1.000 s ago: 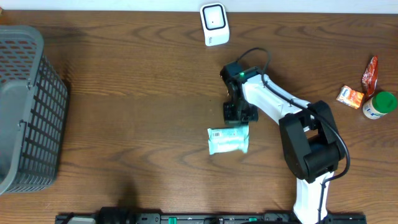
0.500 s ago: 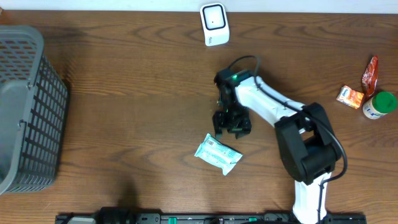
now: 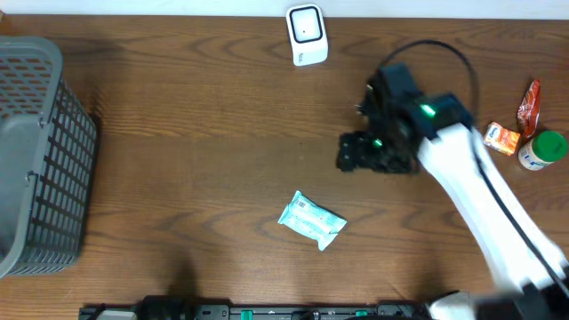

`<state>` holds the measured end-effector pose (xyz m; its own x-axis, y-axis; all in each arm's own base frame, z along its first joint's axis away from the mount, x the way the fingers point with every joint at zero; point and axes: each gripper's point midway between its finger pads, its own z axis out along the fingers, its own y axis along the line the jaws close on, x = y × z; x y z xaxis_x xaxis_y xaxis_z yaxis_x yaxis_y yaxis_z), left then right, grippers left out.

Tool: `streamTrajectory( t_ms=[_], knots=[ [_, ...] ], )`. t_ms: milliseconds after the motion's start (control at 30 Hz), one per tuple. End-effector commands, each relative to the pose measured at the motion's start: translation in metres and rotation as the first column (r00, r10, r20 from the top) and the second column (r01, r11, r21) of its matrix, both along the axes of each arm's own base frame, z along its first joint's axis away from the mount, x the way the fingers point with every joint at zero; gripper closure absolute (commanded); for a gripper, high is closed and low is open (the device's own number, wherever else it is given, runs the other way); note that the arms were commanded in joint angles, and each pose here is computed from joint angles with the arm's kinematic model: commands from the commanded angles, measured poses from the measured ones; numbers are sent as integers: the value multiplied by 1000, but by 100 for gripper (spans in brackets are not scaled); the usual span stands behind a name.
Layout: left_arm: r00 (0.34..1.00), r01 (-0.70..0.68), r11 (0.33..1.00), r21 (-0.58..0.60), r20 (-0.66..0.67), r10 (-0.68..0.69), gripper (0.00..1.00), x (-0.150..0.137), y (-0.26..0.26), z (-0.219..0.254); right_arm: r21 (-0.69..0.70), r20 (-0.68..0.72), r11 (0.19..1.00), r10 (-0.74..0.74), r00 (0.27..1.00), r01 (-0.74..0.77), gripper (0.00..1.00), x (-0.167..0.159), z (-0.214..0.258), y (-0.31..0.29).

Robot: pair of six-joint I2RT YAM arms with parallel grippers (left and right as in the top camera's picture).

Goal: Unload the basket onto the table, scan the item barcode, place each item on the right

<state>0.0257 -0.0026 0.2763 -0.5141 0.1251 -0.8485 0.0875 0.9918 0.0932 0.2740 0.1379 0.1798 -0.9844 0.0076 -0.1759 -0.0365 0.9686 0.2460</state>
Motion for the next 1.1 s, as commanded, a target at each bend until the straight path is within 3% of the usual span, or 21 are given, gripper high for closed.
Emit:
streamTrajectory(
  t_ms=[0, 133, 200, 333, 433, 533, 700, 1067],
  knots=[
    [1000, 1, 1000, 13, 4, -1, 16, -1, 1, 0, -79, 132, 992, -90, 987, 101, 10, -21, 13, -38],
    [1000, 1, 1000, 13, 4, -1, 16, -1, 1, 0, 56, 252, 985, -173, 952, 164, 1, -54, 14, -42],
    [1000, 1, 1000, 13, 3, -1, 16, -1, 1, 0, 136, 281, 977, -195, 940, 162, 1, -68, -4, -36],
    [1000, 1, 1000, 13, 4, -1, 16, -1, 1, 0, 403, 259, 907, -237, 936, 118, 1, -75, -46, 3],
    [1000, 1, 1000, 13, 3, -1, 16, -1, 1, 0, 494, 153, 845, -316, 936, 204, 1, -75, -89, 15],
    [1000, 1, 1000, 13, 4, -1, 16, -1, 1, 0, 509, 41, 816, -340, 940, 273, 1, -82, -122, 23],
    [1000, 1, 1000, 13, 4, -1, 16, -1, 1, 0, 437, -82, 835, -334, 939, 335, 1, -92, -157, 30],
    [1000, 1, 1000, 13, 4, -1, 16, -1, 1, 0, 332, -345, 830, -336, 877, 448, 1, -120, -216, 59]
  ],
)
